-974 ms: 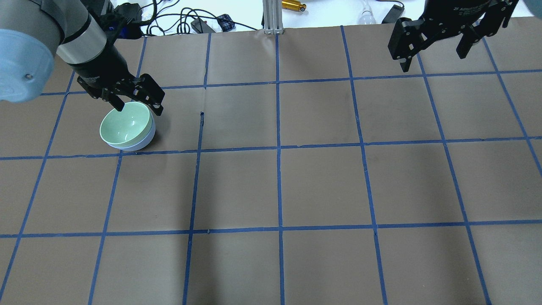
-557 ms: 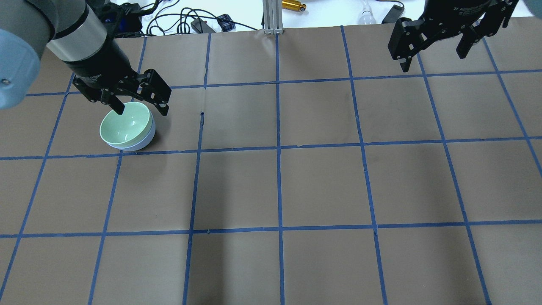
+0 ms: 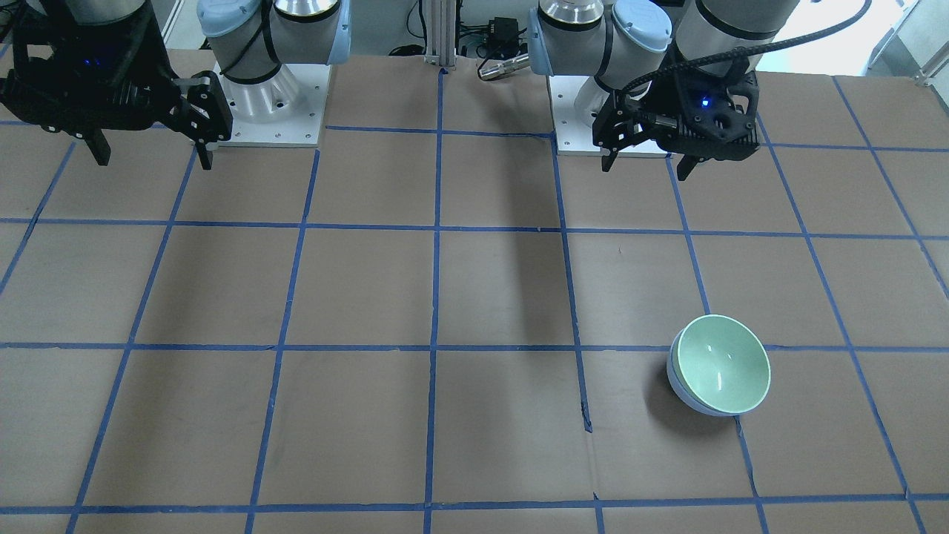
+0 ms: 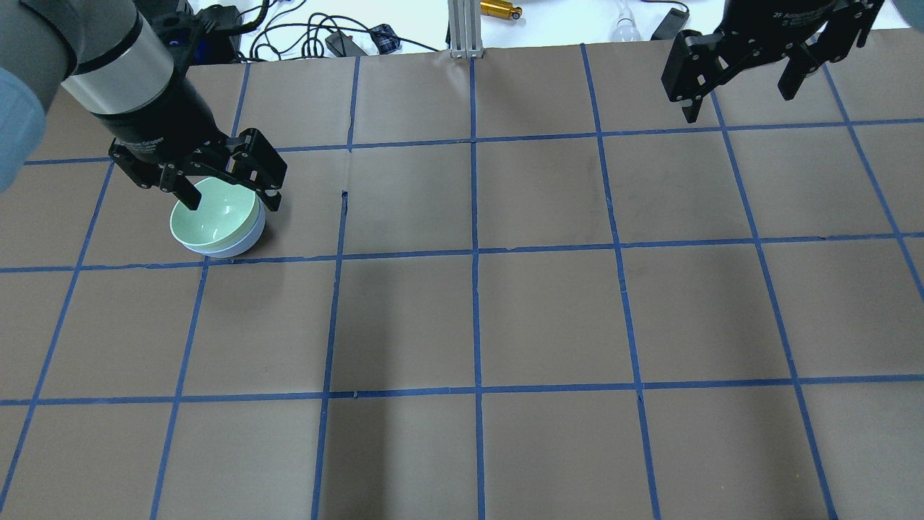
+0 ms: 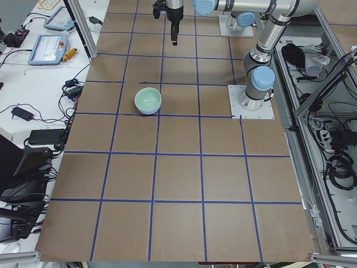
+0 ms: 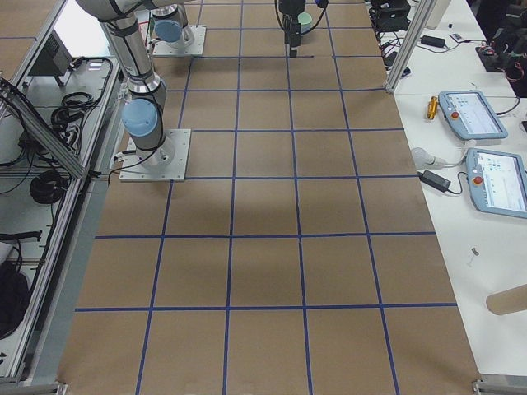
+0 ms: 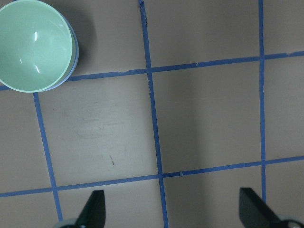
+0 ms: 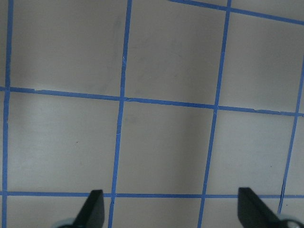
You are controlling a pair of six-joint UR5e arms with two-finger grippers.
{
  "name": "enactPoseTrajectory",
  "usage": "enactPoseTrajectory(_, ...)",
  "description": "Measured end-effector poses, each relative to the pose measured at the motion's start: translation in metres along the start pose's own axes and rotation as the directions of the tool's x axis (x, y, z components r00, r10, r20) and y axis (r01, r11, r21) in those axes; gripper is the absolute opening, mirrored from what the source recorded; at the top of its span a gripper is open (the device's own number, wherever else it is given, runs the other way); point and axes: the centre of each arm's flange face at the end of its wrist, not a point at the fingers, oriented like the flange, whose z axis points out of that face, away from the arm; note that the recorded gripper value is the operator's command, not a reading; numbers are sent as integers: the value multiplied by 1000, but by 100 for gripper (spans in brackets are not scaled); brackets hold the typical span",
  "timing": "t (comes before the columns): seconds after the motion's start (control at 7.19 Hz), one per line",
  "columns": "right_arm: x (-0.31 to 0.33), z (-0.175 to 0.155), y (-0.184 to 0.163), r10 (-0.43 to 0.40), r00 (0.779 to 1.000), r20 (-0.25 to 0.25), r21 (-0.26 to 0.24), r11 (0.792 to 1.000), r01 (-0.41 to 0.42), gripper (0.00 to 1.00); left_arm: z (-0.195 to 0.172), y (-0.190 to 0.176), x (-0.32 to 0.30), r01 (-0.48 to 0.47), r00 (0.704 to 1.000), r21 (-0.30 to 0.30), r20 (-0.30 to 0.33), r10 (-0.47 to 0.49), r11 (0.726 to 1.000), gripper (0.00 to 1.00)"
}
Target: Stack green bowl on blue bowl
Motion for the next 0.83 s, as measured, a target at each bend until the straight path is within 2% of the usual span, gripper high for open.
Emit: enactPoseTrajectory(0.83,0,0,0,1,1000,0,0,1000,-1,100,-1,3,1,17,1000,2,8,-17,1000,100)
